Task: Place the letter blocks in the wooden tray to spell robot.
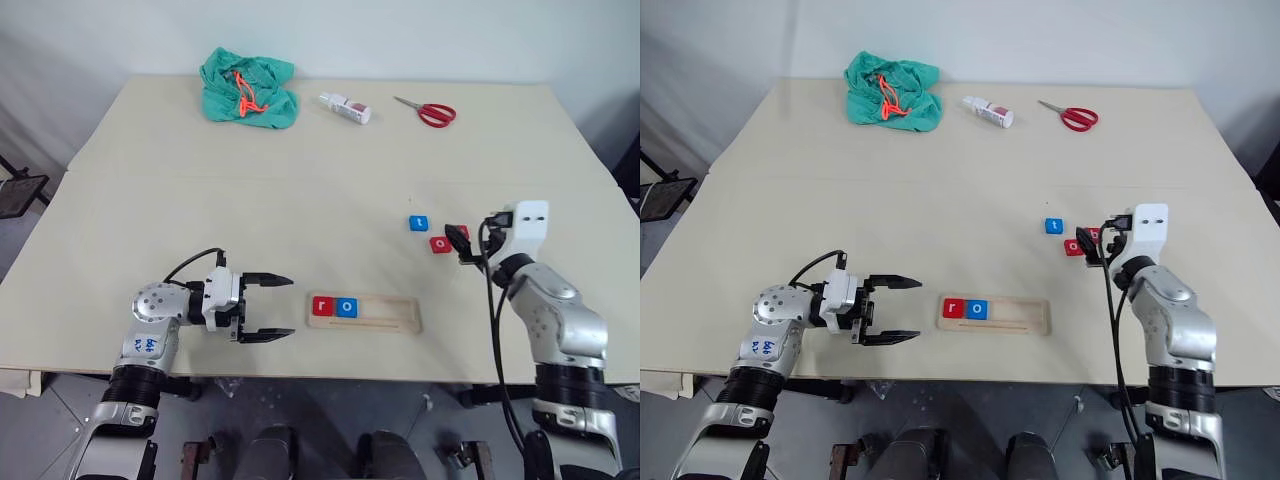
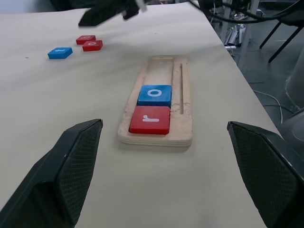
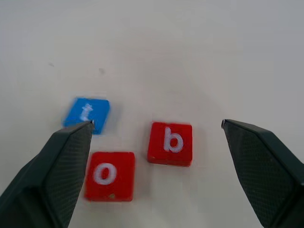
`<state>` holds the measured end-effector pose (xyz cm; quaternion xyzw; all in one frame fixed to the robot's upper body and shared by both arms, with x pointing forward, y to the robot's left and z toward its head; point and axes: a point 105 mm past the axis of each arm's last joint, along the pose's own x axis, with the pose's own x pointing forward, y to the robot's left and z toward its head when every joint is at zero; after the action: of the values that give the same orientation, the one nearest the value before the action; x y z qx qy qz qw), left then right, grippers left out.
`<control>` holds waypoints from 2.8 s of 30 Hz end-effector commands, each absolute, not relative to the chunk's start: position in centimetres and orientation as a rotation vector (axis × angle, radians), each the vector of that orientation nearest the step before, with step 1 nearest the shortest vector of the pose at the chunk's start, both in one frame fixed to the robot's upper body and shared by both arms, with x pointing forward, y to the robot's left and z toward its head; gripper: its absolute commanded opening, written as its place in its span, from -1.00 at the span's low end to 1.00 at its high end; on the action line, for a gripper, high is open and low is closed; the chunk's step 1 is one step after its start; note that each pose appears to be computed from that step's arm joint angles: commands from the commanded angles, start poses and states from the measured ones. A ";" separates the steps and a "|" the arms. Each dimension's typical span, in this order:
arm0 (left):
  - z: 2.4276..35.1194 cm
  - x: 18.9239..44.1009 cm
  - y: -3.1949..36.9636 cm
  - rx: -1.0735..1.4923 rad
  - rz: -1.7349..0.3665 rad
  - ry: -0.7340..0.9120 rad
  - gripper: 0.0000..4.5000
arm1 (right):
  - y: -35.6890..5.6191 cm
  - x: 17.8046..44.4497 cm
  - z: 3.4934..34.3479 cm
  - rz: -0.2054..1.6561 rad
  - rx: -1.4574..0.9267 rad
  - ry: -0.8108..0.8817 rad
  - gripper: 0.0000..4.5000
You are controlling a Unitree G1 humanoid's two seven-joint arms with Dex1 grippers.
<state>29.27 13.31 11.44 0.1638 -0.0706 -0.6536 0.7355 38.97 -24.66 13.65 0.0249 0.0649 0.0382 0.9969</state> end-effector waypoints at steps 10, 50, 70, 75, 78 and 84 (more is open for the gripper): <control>12.3 28.6 13.3 0.356 -1.387 -0.193 0.98 | -25.2 41.8 13.4 0.013 0.035 0.124 1.00; 12.5 29.2 13.0 0.355 -1.341 -0.213 0.98 | -25.3 41.7 16.6 -0.045 -0.026 0.225 1.00; 12.3 29.5 12.9 0.357 -1.327 -0.215 1.00 | -25.1 41.0 15.5 -0.046 -0.055 0.300 0.27; 12.4 29.6 12.9 0.357 -1.325 -0.217 1.00 | -25.0 40.8 15.4 -0.038 -0.071 0.299 -0.36; 12.4 29.7 12.9 0.357 -1.326 -0.218 1.00 | -24.8 40.7 15.8 -0.027 -0.080 0.273 -0.36; 12.3 29.6 12.5 0.354 -1.373 -0.221 1.00 | -25.0 38.8 18.1 0.024 -0.085 0.195 -0.36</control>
<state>29.76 12.73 11.90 0.1594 -0.0871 -0.6217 0.7619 39.45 -24.45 15.86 -0.0417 0.1316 0.0143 0.9903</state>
